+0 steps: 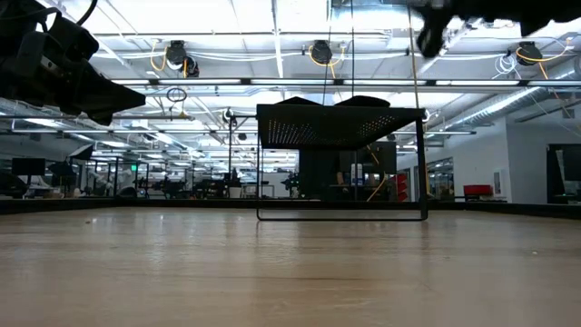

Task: Pick & Place Mini shaped plates
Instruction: Stack the leaf shaped plate on top of the leaf shaped plate on the shelf

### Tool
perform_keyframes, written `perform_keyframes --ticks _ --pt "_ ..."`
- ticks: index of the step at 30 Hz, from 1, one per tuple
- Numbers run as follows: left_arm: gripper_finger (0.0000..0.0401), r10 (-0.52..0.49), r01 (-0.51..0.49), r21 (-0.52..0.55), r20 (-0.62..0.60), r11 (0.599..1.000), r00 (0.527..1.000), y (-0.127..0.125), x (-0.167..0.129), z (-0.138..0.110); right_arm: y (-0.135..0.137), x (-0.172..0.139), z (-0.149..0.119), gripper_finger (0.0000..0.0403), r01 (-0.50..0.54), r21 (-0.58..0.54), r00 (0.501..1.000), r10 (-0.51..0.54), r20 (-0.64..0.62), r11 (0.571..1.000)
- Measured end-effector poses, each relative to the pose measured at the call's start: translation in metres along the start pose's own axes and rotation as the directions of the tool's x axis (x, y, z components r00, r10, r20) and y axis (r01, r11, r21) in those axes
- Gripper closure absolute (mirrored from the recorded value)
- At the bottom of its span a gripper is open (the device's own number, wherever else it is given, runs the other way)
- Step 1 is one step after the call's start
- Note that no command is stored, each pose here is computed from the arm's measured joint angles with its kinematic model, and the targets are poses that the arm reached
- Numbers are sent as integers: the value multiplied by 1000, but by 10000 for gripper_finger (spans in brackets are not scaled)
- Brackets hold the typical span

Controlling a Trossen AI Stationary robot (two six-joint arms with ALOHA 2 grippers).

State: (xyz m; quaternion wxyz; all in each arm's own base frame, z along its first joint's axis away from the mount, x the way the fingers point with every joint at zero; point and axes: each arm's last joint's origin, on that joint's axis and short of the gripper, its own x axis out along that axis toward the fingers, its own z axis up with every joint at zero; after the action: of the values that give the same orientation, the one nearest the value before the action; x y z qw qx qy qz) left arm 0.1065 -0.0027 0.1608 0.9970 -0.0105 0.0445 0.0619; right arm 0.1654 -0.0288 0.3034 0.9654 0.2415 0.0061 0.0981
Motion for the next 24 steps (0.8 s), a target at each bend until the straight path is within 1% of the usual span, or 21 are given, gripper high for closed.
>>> perform_keyframes --ticks 2,4,5,7,8,9,10,13,14,15,16,17,19,22,24 --pt "375 0 0 0 0 1000 1000 0 0 0 21 3 2 285 -171 -55 985 173 29 984" --pt "375 0 0 0 0 1000 1000 0 0 0 45 7 0 276 -327 -101 941 333 57 940" --pt "375 0 0 0 0 1000 1000 0 0 0 56 9 -2 272 -388 -118 915 397 65 914" --pt "375 0 0 0 0 1000 1000 0 0 0 76 14 -11 263 -460 -145 879 472 60 876" --pt "375 0 0 0 0 1000 1000 0 0 0 85 18 -17 259 -473 -157 875 483 36 867" --pt "375 0 0 0 0 1000 1000 0 0 0 96 21 -23 255 -466 -170 880 474 8 868" --pt "375 0 0 0 0 1000 1000 0 0 0 105 26 -29 250 -442 -181 895 444 -31 879" --pt "375 0 0 0 0 1000 1000 0 0 0 131 41 -44 238 -307 -204 944 269 -194 930" --pt "375 0 0 0 0 1000 1000 0 0 0 140 45 -48 235 -247 -215 950 192 -246 945" --pt "375 0 0 0 0 1000 1000 0 0 0 148 50 -52 233 -187 -224 946 113 -304 957" --pt "375 0 0 0 0 1000 1000 0 0 0 155 54 -56 232 -129 -229 931 38 -364 965" --pt "375 0 0 0 0 1000 1000 0 0 0 161 58 -60 232 -73 -228 905 -32 -423 971" --pt "375 0 0 0 0 1000 1000 0 0 0 168 65 -72 234 43 -216 833 -154 -531 975" --pt "375 0 0 0 0 1000 1000 0 0 0 170 72 -95 242 220 -192 696 -292 -656 956" --pt "375 0 0 0 0 1000 1000 0 0 0 167 74 -115 246 318 -174 590 -338 -734 932"
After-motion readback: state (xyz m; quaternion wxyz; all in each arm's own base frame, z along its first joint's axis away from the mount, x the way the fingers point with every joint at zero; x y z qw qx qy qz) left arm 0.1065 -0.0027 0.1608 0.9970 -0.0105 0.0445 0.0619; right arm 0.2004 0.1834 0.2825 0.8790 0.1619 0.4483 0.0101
